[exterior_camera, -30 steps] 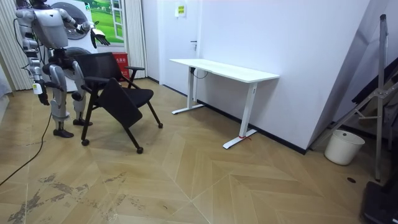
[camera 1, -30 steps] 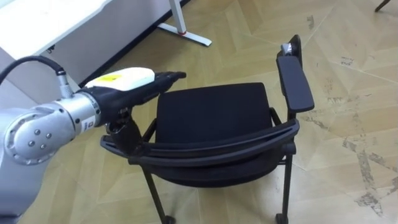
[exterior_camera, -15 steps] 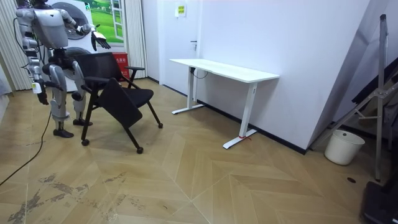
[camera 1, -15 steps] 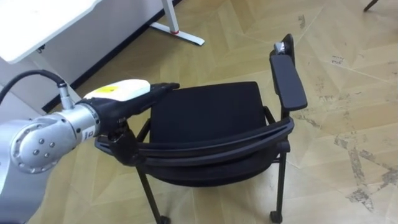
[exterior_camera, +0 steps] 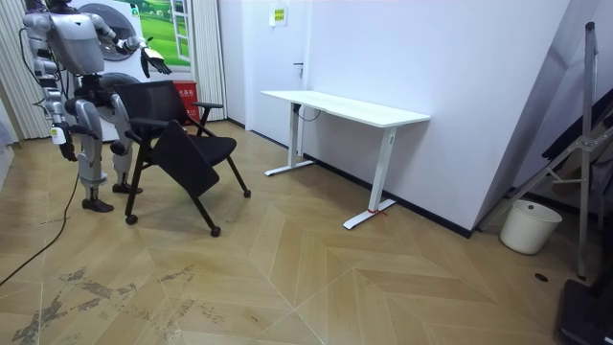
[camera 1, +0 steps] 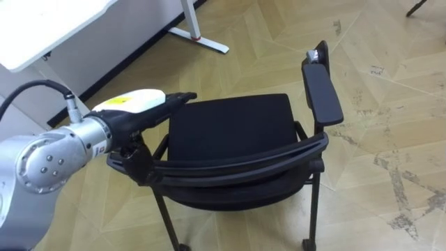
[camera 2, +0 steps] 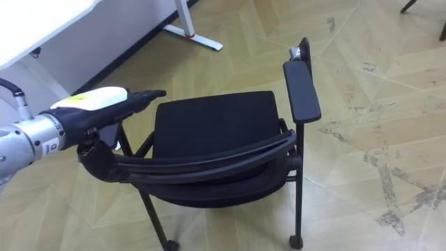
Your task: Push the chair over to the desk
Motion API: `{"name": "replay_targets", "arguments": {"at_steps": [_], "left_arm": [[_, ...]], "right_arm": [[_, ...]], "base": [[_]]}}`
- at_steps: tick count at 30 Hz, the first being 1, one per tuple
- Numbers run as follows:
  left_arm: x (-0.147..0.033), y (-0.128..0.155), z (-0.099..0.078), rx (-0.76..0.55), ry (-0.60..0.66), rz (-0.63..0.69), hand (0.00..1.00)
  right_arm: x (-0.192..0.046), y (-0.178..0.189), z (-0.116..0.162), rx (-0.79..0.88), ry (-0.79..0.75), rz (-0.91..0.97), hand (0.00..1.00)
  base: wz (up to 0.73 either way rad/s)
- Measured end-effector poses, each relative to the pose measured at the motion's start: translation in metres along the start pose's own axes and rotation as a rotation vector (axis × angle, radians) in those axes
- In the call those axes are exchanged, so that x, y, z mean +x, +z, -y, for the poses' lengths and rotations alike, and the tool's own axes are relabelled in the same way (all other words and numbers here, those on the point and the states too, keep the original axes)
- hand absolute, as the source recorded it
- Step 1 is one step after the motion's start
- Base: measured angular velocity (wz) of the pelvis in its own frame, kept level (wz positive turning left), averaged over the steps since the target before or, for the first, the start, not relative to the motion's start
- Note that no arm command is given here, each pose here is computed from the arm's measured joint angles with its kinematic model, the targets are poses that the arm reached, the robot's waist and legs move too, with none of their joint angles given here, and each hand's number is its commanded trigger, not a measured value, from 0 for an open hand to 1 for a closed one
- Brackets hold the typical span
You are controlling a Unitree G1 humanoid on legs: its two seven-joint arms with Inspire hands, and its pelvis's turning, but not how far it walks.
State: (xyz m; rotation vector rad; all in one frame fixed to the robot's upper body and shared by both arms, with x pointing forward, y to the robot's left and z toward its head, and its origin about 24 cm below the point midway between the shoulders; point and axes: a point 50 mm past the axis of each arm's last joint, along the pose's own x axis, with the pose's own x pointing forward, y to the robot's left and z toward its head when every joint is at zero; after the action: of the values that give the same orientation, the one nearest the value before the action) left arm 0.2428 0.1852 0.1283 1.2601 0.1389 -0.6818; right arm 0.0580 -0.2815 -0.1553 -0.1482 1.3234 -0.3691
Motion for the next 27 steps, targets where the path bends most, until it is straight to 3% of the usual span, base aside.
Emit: {"name": "replay_targets", "arguments": {"at_steps": [27], "left_arm": [[0.006,-0.003,0.011,0.023,0.015,-0.038,0.00]], "right_arm": [[0.000,-0.001,-0.001,-0.004,-0.004,0.000,0.00]], "base": [[-0.01]]}}
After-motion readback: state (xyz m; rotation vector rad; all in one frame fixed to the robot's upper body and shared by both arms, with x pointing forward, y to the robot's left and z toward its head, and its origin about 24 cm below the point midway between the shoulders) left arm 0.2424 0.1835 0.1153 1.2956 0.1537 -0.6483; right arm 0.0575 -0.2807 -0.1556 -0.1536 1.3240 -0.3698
